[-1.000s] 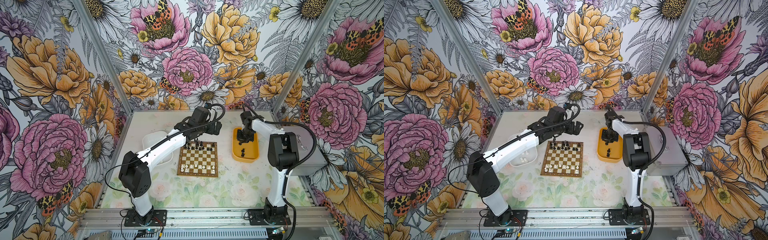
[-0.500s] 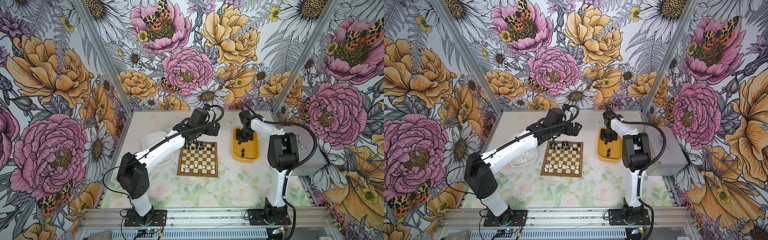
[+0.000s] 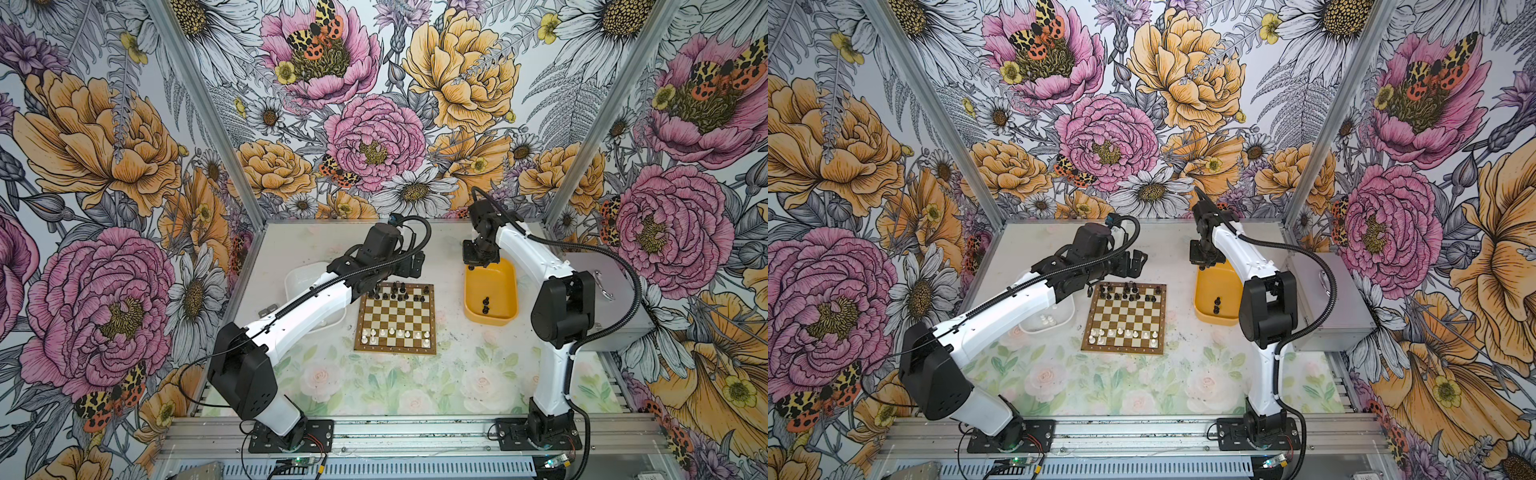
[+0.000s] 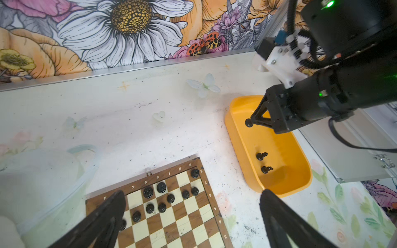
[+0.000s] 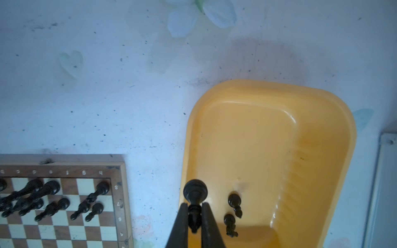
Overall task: Set up the chess pieces on the board
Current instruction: 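Lift the black pawn and carry it over the chessboard with the right gripper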
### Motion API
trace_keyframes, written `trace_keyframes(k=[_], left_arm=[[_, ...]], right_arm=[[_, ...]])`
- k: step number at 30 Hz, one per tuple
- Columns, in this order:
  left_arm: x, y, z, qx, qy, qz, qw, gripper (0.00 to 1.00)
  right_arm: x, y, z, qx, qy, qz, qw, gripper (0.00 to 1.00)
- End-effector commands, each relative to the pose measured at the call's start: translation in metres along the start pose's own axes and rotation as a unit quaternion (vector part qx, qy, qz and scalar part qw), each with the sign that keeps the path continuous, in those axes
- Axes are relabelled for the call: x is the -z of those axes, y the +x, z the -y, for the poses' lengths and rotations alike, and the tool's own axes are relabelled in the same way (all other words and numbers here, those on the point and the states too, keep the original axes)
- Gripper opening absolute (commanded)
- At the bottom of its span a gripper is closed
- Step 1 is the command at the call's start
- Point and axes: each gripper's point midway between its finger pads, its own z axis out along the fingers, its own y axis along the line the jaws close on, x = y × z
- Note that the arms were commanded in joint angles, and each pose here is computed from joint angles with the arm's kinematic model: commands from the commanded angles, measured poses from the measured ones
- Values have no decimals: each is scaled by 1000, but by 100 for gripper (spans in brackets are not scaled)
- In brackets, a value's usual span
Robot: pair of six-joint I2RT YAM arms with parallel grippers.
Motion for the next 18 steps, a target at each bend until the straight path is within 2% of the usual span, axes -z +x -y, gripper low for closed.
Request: trace_keyframes(k=[1,9,18], left_arm=[[23,-11,-21,5,-22,32,999,99],[60,14,-53,24,-49,45,997,99],[90,25,-79,42,-59,64,995,99]], right_arm=[[26,-3,-24,22,-1,14,1000,8],[18,7,-89,73,-16,3,997,7],[-2,19,-122,87,-21,-14,996,7]])
